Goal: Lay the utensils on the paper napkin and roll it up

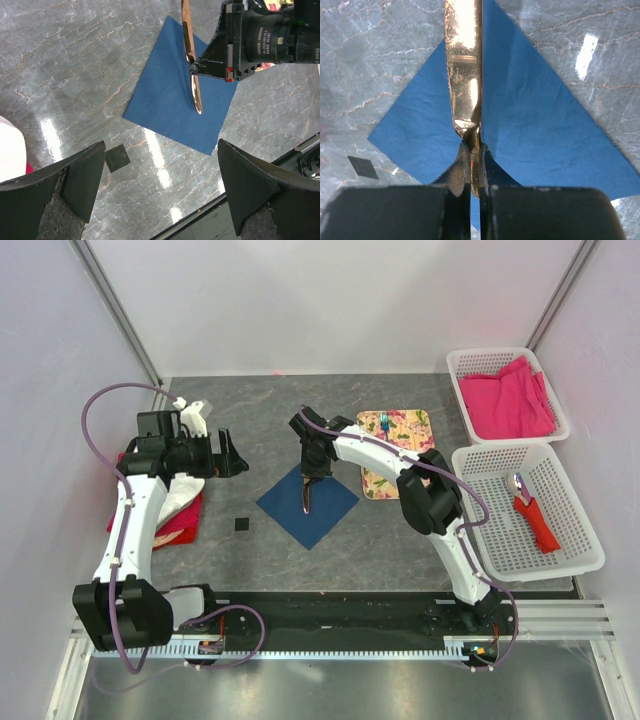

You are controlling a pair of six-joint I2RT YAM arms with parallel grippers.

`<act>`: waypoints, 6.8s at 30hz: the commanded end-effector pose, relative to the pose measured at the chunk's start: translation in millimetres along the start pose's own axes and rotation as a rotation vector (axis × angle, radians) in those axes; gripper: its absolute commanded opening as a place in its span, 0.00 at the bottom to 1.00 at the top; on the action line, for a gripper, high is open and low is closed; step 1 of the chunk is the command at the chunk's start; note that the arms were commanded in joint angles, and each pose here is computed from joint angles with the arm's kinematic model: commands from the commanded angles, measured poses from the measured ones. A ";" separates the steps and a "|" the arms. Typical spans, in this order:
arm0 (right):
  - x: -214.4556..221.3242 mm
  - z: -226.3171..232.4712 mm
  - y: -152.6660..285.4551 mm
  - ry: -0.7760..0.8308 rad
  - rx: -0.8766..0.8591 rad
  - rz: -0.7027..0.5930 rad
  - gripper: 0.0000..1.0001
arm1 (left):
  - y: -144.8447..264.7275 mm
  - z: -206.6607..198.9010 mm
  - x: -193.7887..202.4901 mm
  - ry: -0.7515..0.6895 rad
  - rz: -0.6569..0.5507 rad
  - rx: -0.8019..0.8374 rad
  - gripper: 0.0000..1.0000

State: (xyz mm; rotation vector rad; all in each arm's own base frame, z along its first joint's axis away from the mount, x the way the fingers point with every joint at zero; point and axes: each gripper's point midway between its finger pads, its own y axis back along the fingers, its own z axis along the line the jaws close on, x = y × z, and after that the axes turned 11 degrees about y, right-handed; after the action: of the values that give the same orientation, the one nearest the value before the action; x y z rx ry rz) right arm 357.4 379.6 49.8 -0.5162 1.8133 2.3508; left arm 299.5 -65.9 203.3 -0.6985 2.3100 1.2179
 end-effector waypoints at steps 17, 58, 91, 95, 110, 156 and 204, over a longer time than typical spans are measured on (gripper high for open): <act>-10.0 -6.1 -26.8 -0.054 0.014 0.004 0.00 | 1.5 -2.1 -8.2 0.003 -0.050 0.006 1.00; -96.6 -219.9 89.0 0.284 0.211 -0.211 0.41 | 52.1 -54.1 -61.5 -0.246 -0.346 0.117 1.00; -111.9 -250.3 3.4 0.282 0.227 -0.123 0.00 | 34.5 -33.7 -48.1 -0.182 -0.306 0.074 1.00; -124.0 -231.6 41.2 0.214 0.185 -0.213 0.00 | 35.0 -33.1 -47.9 -0.178 -0.308 0.067 1.00; -124.8 -179.4 67.6 0.182 0.114 -0.237 0.18 | 35.8 -30.5 -48.6 -0.163 -0.307 0.050 1.00; -78.2 -245.8 -7.5 0.291 0.250 0.054 0.00 | 21.5 -17.2 -43.2 -0.140 -0.264 0.024 1.00; -64.2 -25.2 8.5 -0.043 -0.105 -0.160 0.00 | 5.4 -8.4 -32.1 -0.052 -0.234 0.031 1.00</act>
State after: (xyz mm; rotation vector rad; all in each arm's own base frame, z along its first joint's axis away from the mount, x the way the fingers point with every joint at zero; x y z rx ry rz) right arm 405.2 340.9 58.8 -0.5564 1.6688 2.3493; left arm 313.8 -63.2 224.3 -0.8505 2.1423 1.1097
